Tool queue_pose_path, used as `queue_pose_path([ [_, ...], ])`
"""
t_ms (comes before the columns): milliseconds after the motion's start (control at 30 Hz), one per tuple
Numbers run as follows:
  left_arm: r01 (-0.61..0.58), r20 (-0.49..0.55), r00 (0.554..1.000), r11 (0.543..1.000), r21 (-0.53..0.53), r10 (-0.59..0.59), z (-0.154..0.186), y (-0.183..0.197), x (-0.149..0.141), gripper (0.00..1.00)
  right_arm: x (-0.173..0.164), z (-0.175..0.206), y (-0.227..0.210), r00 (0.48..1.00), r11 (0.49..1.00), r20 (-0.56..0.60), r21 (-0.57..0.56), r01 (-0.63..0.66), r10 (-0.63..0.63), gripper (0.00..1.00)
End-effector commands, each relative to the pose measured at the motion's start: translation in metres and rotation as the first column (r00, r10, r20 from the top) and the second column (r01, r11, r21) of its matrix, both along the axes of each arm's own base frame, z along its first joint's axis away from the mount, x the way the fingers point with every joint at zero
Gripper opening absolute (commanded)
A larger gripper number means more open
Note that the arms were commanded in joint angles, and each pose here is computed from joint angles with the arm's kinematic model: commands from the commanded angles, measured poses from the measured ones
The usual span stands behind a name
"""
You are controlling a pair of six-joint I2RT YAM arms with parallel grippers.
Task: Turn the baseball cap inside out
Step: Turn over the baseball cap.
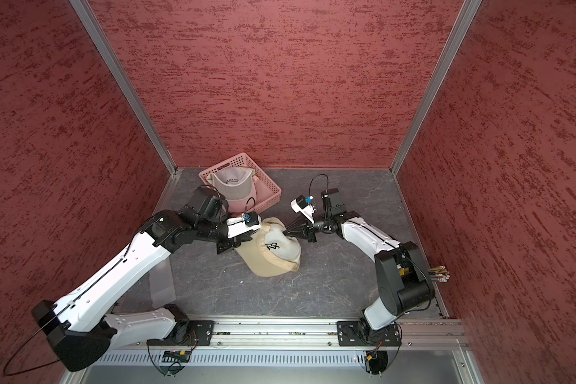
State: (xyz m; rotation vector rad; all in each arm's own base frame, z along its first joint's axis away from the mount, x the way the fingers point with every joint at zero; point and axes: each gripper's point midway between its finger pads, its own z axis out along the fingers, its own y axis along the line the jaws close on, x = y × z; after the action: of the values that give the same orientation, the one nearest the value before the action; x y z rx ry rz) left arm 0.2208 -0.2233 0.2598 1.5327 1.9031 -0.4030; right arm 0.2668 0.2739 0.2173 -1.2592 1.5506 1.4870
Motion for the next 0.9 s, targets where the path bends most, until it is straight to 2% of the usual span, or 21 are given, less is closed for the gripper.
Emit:
queue_pose_path([
  [0, -0.109, 0.024, 0.994, 0.992, -0.065, 0.111, 0.016, 0.001, 0.024, 0.00, 0.024, 0.009, 0.005, 0.987, 0.988, 0.047, -0.013, 0.157, -0.156, 0.00],
  [67, -0.181, -0.022, 0.983, 0.983, -0.042, 0.180, 0.010, 0.006, 0.032, 0.00, 0.045, 0.012, 0.003, 0.957, 0.958, 0.052, -0.025, 0.286, -0.284, 0.00],
  [100, -0.227, -0.045, 0.973, 0.973, -0.028, 0.226, 0.006, 0.008, 0.037, 0.00, 0.063, 0.016, 0.000, 0.920, 0.920, 0.059, -0.029, 0.390, -0.388, 0.00],
  [167, -0.310, -0.086, 0.947, 0.951, 0.005, 0.309, -0.003, 0.015, 0.047, 0.00, 0.091, 0.025, -0.011, 0.823, 0.824, 0.067, -0.017, 0.566, -0.564, 0.00],
  [200, -0.349, -0.113, 0.930, 0.937, 0.021, 0.349, -0.008, 0.017, 0.051, 0.00, 0.107, 0.029, -0.019, 0.743, 0.744, 0.069, -0.016, 0.668, -0.666, 0.00],
  [233, -0.380, -0.136, 0.915, 0.925, 0.031, 0.380, -0.011, 0.020, 0.054, 0.00, 0.117, 0.032, -0.024, 0.684, 0.685, 0.082, -0.019, 0.728, -0.725, 0.00],
  [300, -0.444, -0.188, 0.877, 0.895, 0.038, 0.443, -0.017, 0.023, 0.061, 0.00, 0.138, 0.036, -0.033, 0.514, 0.514, 0.160, -0.047, 0.856, -0.842, 0.00],
  [333, -0.472, -0.201, 0.859, 0.880, 0.039, 0.470, -0.018, 0.025, 0.064, 0.00, 0.144, 0.039, -0.034, 0.446, 0.444, 0.209, -0.056, 0.894, -0.871, 0.00],
  [367, -0.517, -0.212, 0.832, 0.855, 0.036, 0.512, -0.019, 0.028, 0.069, 0.00, 0.152, 0.042, -0.040, 0.335, 0.333, 0.264, -0.053, 0.941, -0.905, 0.00],
  [400, -0.554, -0.230, 0.807, 0.832, 0.025, 0.544, -0.018, 0.031, 0.074, 0.00, 0.158, 0.044, -0.042, 0.257, 0.254, 0.297, -0.051, 0.966, -0.920, 0.00],
  [433, -0.595, -0.245, 0.777, 0.804, 0.012, 0.579, -0.016, 0.033, 0.080, 0.00, 0.162, 0.045, -0.044, 0.195, 0.190, 0.320, -0.046, 0.981, -0.927, 0.00],
  [467, -0.644, -0.265, 0.738, 0.765, -0.002, 0.621, -0.014, 0.036, 0.087, 0.00, 0.167, 0.046, -0.049, 0.097, 0.087, 0.331, -0.044, 0.995, -0.939, 0.00],
  [500, -0.684, -0.286, 0.701, 0.729, -0.014, 0.653, -0.013, 0.038, 0.092, 0.00, 0.170, 0.043, -0.053, 0.023, 0.004, 0.341, -0.056, 0.998, -0.940, 0.00],
  [567, -0.722, -0.329, 0.657, 0.692, -0.015, 0.679, -0.013, 0.036, 0.096, 0.00, 0.173, 0.042, -0.062, -0.156, -0.194, 0.415, -0.050, 0.980, -0.896, 0.00],
  [600, -0.742, -0.341, 0.631, 0.670, -0.003, 0.697, -0.014, 0.038, 0.097, 0.00, 0.174, 0.041, -0.063, -0.221, -0.264, 0.444, -0.036, 0.964, -0.868, 0.00],
  [633, -0.753, -0.343, 0.616, 0.658, 0.008, 0.709, -0.014, 0.039, 0.097, 0.00, 0.175, 0.039, -0.060, -0.253, -0.296, 0.452, -0.027, 0.955, -0.855, 0.00],
  [700, -0.776, -0.339, 0.588, 0.630, 0.020, 0.735, -0.016, 0.042, 0.097, 0.00, 0.181, 0.024, -0.044, -0.232, -0.286, 0.441, -0.058, 0.956, -0.867, 0.00],
  [733, -0.785, -0.339, 0.579, 0.620, 0.015, 0.741, -0.015, 0.043, 0.096, 0.00, 0.184, 0.017, -0.035, -0.198, -0.258, 0.428, -0.086, 0.962, -0.882, 0.00],
  [767, -0.792, -0.341, 0.573, 0.610, 0.001, 0.745, -0.012, 0.044, 0.096, 0.00, 0.188, 0.007, -0.020, -0.135, -0.202, 0.409, -0.125, 0.971, -0.903, 0.00],
  [833, -0.807, -0.331, 0.566, 0.590, -0.035, 0.755, -0.005, 0.048, 0.096, 0.00, 0.188, -0.006, 0.000, -0.047, -0.116, 0.356, -0.175, 0.978, -0.933, 0.00],
  [867, -0.811, -0.321, 0.566, 0.584, -0.047, 0.760, -0.002, 0.051, 0.097, 0.00, 0.187, -0.011, 0.011, 0.017, -0.050, 0.326, -0.194, 0.980, -0.945, 0.16],
])
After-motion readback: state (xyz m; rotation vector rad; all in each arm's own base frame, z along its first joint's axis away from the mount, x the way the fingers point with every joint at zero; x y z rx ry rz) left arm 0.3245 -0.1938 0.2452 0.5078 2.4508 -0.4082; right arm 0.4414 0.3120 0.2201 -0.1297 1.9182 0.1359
